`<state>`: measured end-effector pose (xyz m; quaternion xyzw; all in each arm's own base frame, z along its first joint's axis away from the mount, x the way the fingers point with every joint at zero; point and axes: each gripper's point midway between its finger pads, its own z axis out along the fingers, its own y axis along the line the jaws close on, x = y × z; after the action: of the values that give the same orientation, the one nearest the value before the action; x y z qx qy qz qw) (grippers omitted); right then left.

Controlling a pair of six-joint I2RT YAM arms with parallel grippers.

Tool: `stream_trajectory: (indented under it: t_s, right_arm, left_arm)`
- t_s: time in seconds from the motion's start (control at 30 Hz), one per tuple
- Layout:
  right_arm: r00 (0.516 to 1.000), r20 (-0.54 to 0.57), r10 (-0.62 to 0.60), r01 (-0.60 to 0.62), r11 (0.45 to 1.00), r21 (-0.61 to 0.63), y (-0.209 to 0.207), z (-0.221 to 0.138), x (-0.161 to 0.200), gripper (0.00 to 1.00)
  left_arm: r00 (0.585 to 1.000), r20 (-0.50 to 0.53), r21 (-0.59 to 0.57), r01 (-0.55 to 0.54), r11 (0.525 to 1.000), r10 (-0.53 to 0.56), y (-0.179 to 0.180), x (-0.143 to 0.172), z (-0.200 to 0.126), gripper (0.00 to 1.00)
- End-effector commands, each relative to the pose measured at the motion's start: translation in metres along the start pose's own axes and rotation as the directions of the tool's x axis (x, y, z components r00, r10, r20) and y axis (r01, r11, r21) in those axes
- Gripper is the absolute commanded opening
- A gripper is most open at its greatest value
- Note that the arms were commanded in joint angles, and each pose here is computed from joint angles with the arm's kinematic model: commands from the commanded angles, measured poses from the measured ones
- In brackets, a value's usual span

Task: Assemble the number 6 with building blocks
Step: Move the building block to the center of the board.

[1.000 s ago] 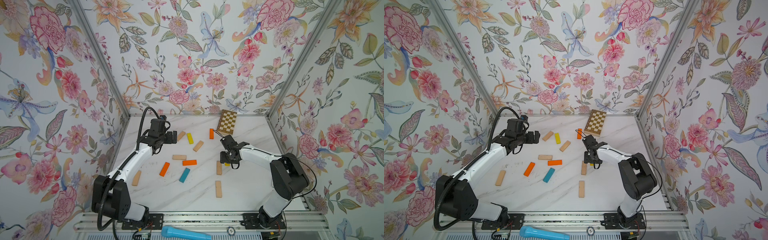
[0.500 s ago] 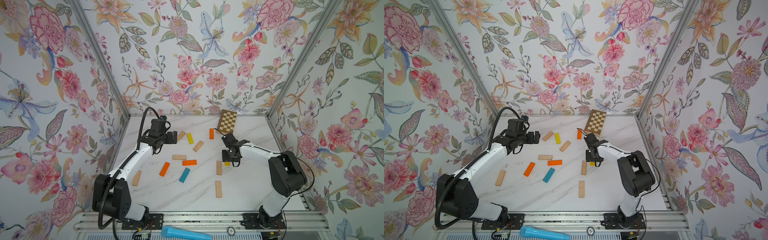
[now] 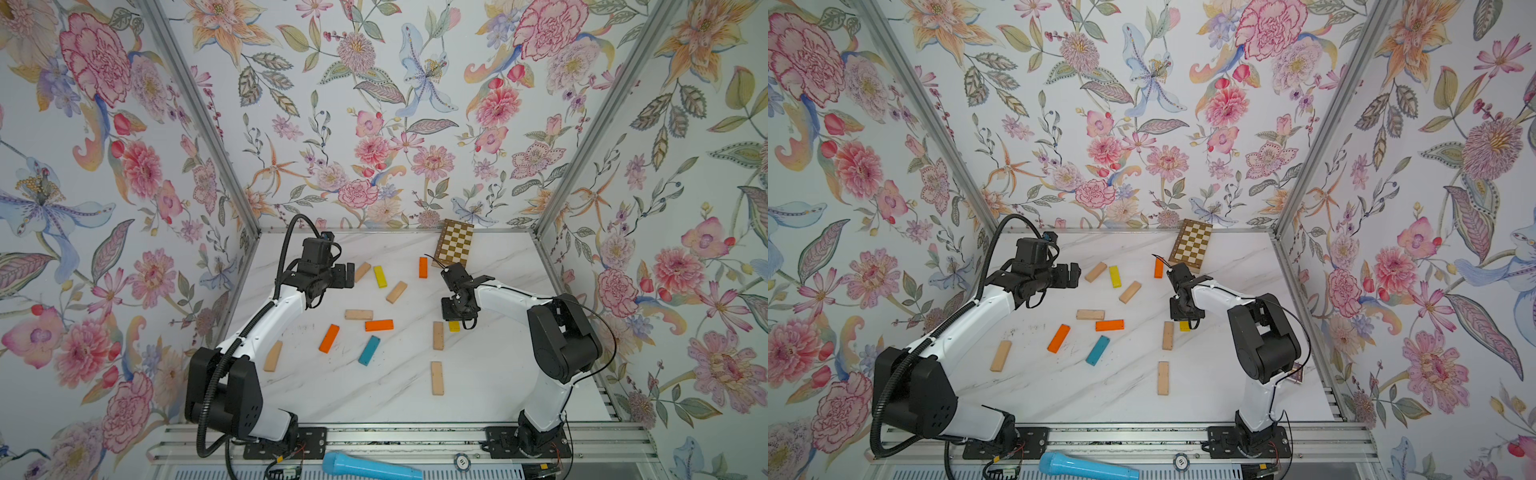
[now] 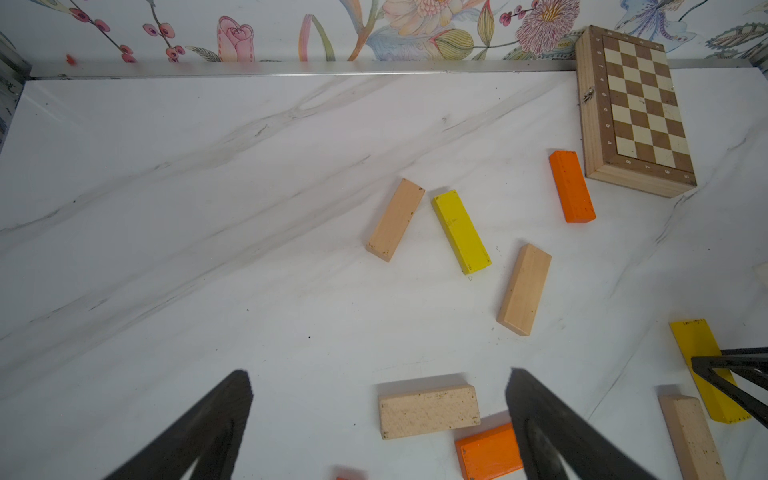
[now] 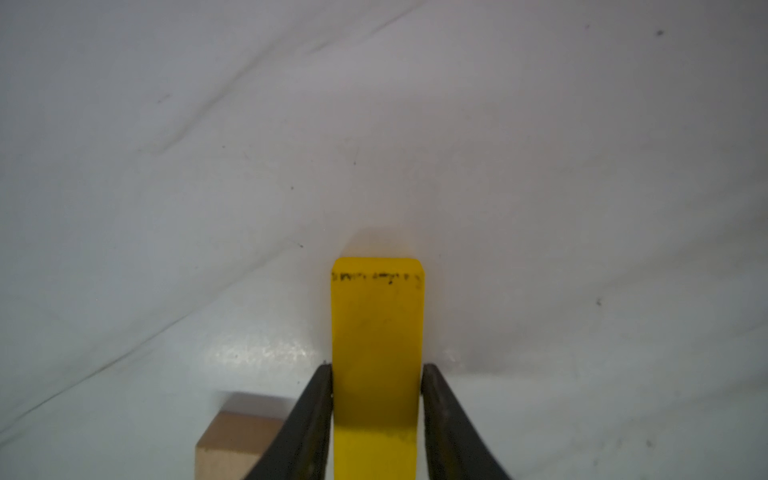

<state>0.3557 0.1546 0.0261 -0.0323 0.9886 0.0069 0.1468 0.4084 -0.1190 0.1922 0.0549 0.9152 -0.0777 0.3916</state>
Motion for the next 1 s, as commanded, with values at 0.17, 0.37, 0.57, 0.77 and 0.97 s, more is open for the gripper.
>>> stream_trajectory:
  t_s: [0.17,0.37,0.57,0.77,0.97]
  right_arm:
    - [1.0,-0.013,-0.017,0.017,1.0,-0.004,-0.001,0.001,-0.007,0.29]
    - [1.0,-0.002,-0.009,0.009,1.0,0.001,-0.007,0.0,-0.013,0.26]
    - [1.0,0.024,0.018,-0.018,1.0,0.017,-0.025,-0.002,-0.03,0.25]
    - [0.998,0.044,0.042,-0.043,0.999,0.016,-0.034,-0.002,-0.049,0.26]
    - [0.999,0.038,0.035,-0.036,0.999,0.006,-0.02,0.0,-0.06,0.26]
  left_arm:
    - [1.0,-0.014,0.014,-0.023,1.0,0.023,-0.006,-0.002,0.001,0.99]
    - [1.0,-0.013,0.016,-0.022,1.0,0.022,-0.006,-0.003,0.001,0.99]
    - [1.0,-0.015,0.019,-0.022,1.0,0.022,-0.007,-0.002,0.002,0.99]
    - [1.0,-0.017,0.018,-0.023,1.0,0.023,-0.007,-0.002,0.002,0.99]
    - [1.0,-0.015,0.023,-0.022,0.999,0.022,-0.008,-0.003,0.001,0.99]
